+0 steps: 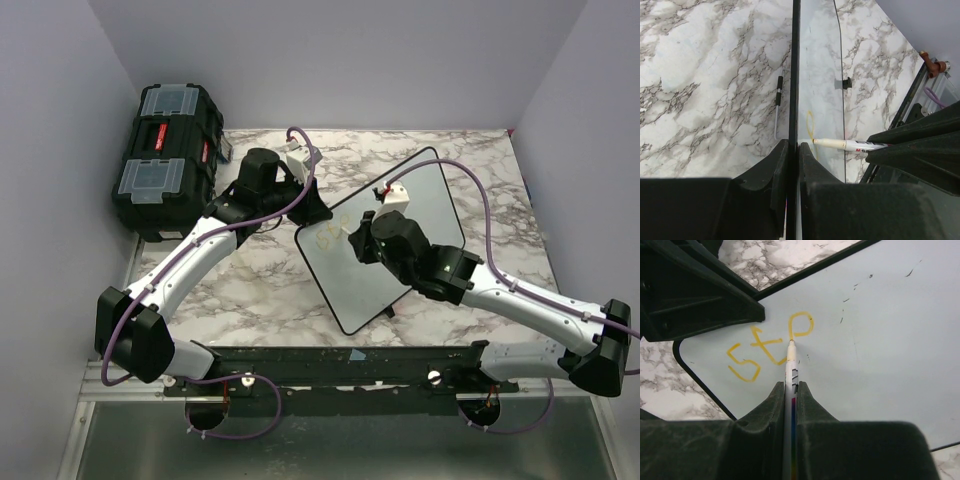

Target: Write a sentence on the whiteboard

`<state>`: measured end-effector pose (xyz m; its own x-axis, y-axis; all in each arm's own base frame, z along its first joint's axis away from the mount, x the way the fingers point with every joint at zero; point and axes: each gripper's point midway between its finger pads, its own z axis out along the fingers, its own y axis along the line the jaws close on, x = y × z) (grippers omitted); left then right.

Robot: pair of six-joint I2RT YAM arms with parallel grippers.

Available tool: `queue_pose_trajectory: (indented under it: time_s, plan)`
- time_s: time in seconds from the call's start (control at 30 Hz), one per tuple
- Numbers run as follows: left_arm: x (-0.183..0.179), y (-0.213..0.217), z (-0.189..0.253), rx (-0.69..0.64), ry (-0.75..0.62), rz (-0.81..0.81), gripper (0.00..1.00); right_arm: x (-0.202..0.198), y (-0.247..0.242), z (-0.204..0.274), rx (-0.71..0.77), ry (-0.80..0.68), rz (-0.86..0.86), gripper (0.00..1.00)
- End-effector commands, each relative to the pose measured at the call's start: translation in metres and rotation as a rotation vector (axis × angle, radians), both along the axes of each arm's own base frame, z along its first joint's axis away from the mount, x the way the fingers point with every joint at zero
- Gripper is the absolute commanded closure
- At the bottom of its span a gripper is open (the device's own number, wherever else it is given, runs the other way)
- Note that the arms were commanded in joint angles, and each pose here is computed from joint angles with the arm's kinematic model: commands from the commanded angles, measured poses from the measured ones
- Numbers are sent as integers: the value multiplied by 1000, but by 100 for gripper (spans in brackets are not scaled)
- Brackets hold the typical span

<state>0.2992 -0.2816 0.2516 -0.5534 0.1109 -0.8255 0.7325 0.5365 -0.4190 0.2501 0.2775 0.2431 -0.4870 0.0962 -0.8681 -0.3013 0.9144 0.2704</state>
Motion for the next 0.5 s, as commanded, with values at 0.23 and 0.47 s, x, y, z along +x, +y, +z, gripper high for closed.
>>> queue_pose_trajectory:
  time_s: [0.23, 0.47]
  plan:
    - [-9, -15, 37, -89, -96, -77, 100, -3, -25, -36, -112, 55, -70, 99]
    - [-9, -14, 37, -89, -98, -74, 100, 3, -33, -30, -147, 27, -106, 99]
